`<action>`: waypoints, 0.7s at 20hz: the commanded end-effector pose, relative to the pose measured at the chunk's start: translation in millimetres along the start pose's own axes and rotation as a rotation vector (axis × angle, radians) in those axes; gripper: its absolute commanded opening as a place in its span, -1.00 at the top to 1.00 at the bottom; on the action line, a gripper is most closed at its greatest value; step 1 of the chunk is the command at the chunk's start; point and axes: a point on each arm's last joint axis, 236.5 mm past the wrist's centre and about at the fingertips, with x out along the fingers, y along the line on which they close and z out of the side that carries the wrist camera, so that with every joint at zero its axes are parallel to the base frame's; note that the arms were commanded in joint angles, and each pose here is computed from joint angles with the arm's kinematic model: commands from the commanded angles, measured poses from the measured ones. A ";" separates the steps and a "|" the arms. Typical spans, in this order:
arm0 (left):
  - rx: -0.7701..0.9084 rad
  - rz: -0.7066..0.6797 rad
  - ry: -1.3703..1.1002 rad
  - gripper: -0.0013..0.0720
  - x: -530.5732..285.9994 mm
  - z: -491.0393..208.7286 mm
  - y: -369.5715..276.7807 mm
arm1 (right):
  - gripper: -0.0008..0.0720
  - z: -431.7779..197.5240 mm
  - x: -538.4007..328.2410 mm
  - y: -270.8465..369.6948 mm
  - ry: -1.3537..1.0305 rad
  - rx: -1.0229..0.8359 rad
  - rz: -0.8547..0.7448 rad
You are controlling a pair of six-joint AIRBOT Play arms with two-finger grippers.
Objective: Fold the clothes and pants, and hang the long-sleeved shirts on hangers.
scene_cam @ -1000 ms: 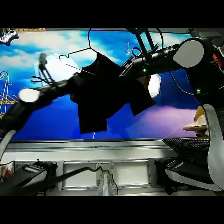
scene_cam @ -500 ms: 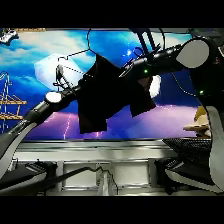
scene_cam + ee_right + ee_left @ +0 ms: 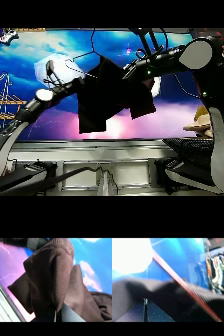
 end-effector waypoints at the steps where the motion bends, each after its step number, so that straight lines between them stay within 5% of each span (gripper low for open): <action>1: -0.059 0.010 0.016 0.93 -17.4 19.8 24.3 | 0.89 -9.9 -1.6 1.6 0.041 -0.006 0.003; 5: -0.107 -0.084 0.154 0.88 -18.7 -15.2 -4.1 | 0.89 12.1 -2.0 -7.4 -0.053 0.029 -0.035; 7: -0.048 -0.174 0.189 0.18 -15.8 -35.7 -37.7 | 0.89 23.9 -3.1 -11.9 -0.104 0.075 -0.051; 8: -0.037 -0.234 0.200 0.08 -16.2 -44.2 -57.7 | 0.89 26.5 -3.5 -12.9 -0.117 0.101 -0.053; 9: -0.049 -0.296 0.201 -0.27 -17.4 -49.5 -78.3 | 0.89 27.4 -3.6 -13.3 -0.121 0.128 -0.053; 14: -0.187 -0.416 0.093 -0.63 -20.0 -26.2 -114.2 | 0.89 29.1 -3.8 -9.7 -0.130 0.275 -0.028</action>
